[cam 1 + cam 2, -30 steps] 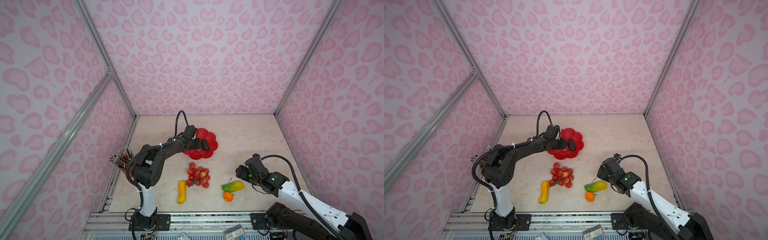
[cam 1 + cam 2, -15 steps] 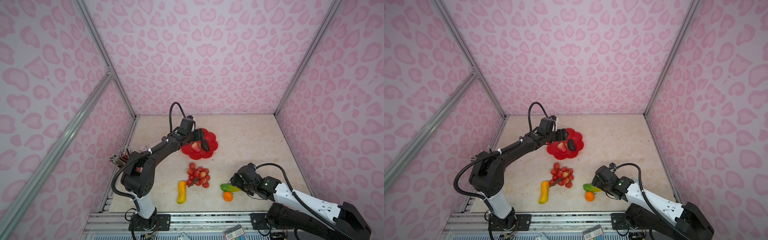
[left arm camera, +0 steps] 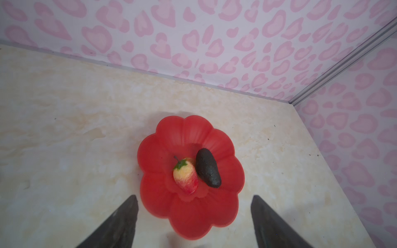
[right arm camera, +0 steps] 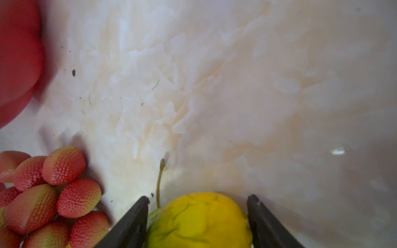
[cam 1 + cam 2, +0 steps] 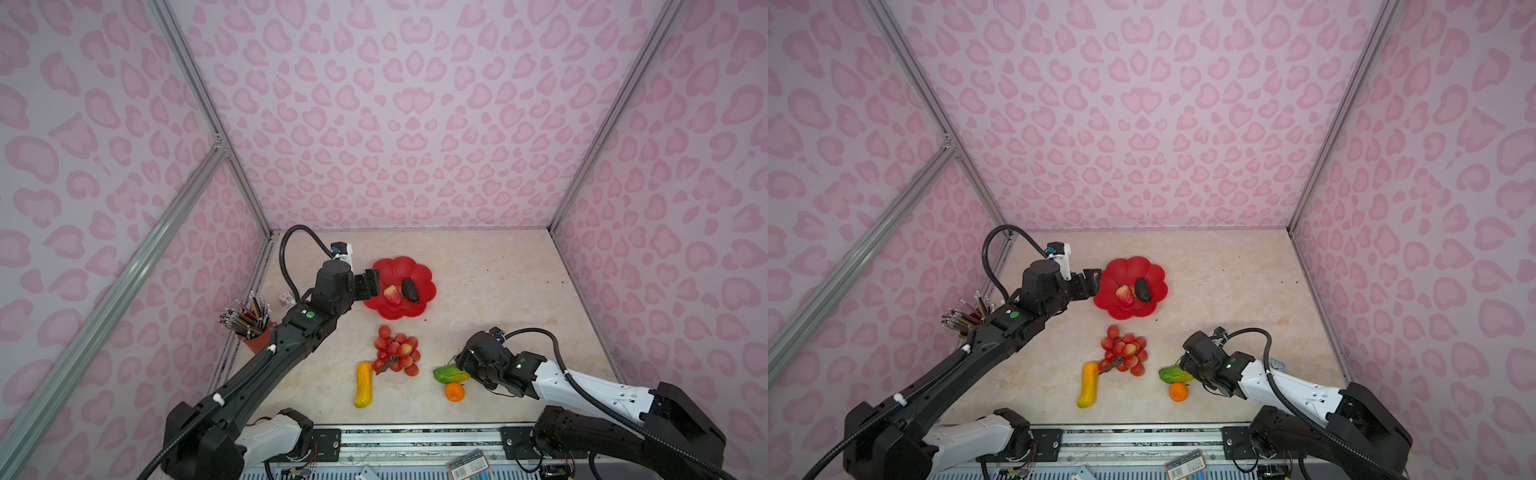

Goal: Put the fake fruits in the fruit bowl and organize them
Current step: 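Grasp the green-yellow papaya with right gripper while left gripper draws back, then lift the papaya into the bowl with right gripper while left reaches yellow fruit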

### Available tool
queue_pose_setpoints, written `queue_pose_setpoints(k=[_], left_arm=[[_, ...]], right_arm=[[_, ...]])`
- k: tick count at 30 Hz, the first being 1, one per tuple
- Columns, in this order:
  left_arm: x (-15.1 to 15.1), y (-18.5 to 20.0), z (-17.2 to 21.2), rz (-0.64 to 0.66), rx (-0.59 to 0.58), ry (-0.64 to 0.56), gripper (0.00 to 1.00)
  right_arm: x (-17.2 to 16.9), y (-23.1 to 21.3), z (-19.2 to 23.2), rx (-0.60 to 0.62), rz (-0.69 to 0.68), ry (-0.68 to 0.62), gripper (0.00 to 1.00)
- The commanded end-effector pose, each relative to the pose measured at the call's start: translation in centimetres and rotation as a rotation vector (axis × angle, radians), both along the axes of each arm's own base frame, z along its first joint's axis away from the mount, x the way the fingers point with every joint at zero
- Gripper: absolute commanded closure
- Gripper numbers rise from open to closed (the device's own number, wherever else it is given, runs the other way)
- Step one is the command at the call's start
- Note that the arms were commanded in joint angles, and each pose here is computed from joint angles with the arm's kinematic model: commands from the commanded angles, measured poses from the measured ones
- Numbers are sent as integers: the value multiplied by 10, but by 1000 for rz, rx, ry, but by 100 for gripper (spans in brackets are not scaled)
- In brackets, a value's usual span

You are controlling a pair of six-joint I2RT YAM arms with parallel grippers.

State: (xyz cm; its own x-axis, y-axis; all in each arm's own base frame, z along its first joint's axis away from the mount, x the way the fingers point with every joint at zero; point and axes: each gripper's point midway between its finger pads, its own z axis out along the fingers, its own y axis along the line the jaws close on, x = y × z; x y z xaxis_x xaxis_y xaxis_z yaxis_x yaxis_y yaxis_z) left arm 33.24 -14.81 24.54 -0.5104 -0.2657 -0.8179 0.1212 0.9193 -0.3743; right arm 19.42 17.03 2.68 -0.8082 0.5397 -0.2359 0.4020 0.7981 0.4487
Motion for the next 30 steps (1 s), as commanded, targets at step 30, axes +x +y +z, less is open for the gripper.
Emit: queue_pose_setpoints(k=[30], left_arm=[[-157,28,-151,-70,-198,453,16]], right_arm=[[0,34,7,-188,105,64,25]])
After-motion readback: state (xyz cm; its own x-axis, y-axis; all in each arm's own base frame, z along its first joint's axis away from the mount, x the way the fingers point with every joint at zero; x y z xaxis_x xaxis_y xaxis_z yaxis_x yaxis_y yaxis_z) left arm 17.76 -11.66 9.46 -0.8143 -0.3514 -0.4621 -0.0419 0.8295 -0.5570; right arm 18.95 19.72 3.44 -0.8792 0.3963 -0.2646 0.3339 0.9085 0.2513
